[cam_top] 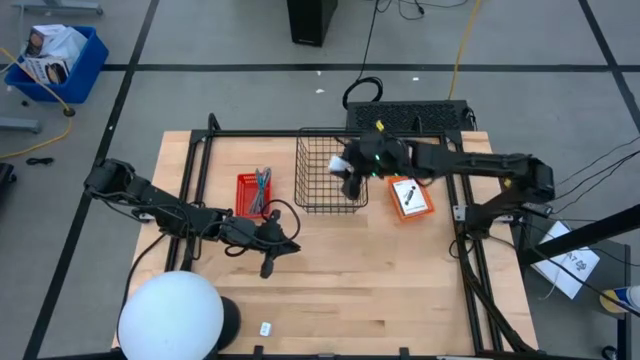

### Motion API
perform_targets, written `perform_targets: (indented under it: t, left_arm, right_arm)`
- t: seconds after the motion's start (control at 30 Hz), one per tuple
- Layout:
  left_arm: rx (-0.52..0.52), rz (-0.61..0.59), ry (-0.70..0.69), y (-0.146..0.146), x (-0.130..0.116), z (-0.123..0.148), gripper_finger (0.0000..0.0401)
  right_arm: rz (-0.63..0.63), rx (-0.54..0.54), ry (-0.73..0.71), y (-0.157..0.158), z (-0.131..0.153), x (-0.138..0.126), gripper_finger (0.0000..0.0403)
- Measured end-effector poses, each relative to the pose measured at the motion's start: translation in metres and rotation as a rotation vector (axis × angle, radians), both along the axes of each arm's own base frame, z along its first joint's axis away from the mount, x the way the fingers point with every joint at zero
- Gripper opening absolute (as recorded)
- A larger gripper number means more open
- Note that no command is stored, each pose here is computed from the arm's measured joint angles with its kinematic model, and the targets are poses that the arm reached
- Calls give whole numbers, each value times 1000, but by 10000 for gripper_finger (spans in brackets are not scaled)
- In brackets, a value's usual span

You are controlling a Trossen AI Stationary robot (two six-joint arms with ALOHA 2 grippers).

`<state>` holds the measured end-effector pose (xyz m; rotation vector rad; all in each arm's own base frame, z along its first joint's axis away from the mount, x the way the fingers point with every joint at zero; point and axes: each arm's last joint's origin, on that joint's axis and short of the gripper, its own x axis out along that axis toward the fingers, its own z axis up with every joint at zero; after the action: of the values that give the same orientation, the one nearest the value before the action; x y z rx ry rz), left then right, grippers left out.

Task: Pick and place items into bin
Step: Put the right white charger adapter into the wire basket

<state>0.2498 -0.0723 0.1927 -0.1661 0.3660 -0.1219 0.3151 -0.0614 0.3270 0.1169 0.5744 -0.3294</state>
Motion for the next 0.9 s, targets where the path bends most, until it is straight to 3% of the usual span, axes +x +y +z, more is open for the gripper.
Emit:
perform_targets:
  t: [0.1,0.33,0.63,0.9]
  left_arm:
    - [9,9,0,0,0,0,31]
    - [11,10,0,0,0,0,31]
    - [22,22,-10,1,0,0,31]
    - [36,18,-12,1,0,0,31]
  right_arm:
    - [-14,-24,42,-16,10,10,174]
    - [-35,79,137,-52,15,28,174]
    - [-67,227,408,-83,-27,63,174]
    - [-54,323,502,-94,-70,83,174]
